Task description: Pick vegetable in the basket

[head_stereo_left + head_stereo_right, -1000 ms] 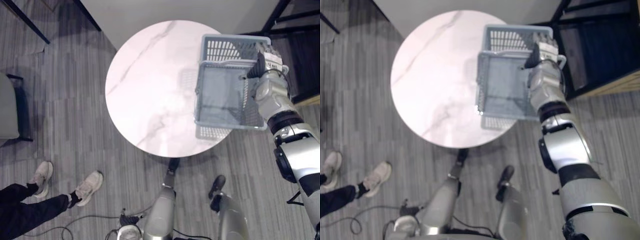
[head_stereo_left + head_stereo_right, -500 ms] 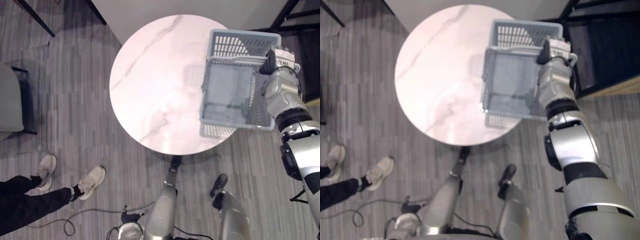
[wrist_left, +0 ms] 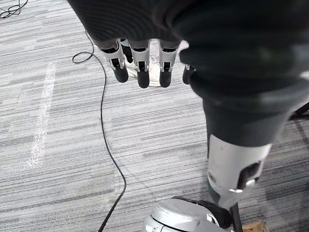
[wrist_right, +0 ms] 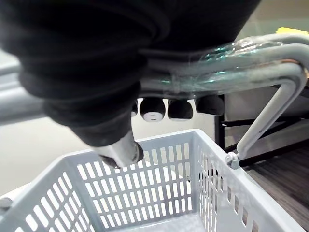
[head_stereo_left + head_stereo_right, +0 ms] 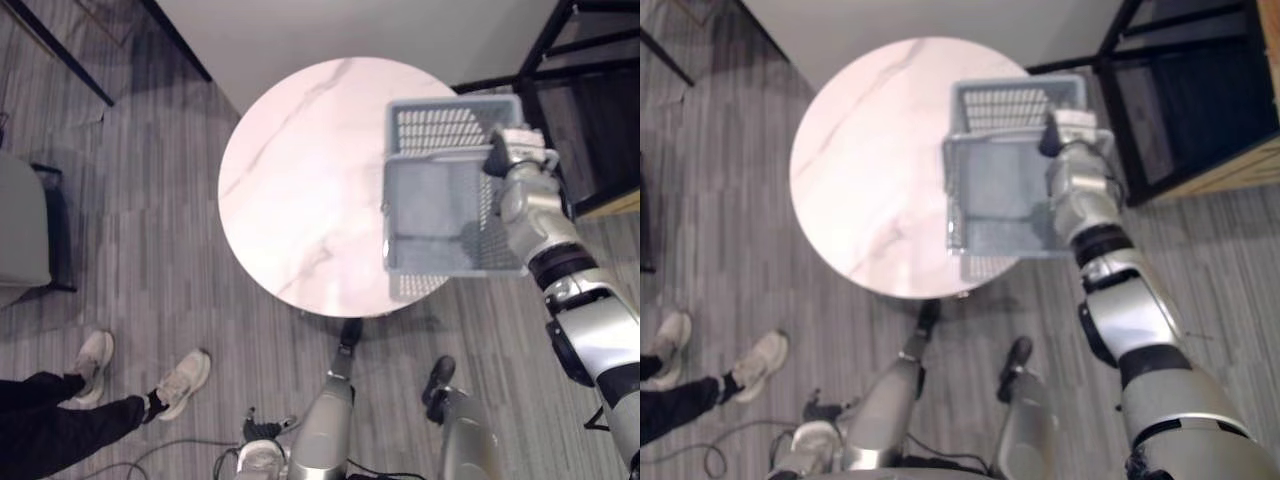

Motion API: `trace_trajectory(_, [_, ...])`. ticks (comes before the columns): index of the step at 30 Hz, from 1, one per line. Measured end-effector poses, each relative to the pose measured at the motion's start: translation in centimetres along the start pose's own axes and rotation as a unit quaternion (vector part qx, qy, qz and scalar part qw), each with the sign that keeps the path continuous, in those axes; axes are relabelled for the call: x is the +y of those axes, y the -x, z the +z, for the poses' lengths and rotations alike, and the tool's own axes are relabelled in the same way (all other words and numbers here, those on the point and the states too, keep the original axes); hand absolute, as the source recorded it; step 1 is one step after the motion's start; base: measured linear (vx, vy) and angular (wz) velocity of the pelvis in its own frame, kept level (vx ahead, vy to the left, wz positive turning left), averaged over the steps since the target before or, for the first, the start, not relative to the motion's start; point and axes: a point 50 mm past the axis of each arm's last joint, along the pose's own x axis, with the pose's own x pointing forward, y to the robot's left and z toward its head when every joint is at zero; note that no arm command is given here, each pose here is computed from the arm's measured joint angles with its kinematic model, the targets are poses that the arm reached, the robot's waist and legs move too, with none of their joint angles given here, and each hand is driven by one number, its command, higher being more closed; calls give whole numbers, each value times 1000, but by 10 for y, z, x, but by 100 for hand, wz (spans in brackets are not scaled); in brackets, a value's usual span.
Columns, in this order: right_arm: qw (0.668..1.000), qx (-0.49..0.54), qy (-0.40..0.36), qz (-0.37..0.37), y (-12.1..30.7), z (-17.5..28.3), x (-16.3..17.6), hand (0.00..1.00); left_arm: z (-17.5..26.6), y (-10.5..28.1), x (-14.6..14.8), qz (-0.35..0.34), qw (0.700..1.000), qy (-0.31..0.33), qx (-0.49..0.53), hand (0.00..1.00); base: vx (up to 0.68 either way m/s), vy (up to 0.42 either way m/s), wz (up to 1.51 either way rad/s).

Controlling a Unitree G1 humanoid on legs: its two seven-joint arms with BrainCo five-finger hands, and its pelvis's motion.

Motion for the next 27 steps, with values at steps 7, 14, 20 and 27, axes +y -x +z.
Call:
trace_trajectory(7, [994, -103, -18, 17, 12, 39, 4, 100, -9, -3, 8, 6, 999, 12, 31, 0, 25, -53, -21])
trace_trajectory(14, [981, -179, -23, 65, 46, 46, 26, 100, -39, 0, 22, 14, 997, -14, 77, 0, 57, -8, -17])
trace_trajectory(20, [970, -211, -41, 116, 85, 36, 50, 100, -56, 5, 24, 5, 994, -43, 99, 0, 53, 7, -25])
trace_trajectory(27, [956, -180, -53, 224, 149, 5, 102, 100, -73, 12, 24, -10, 990, -74, 116, 0, 25, 21, -22])
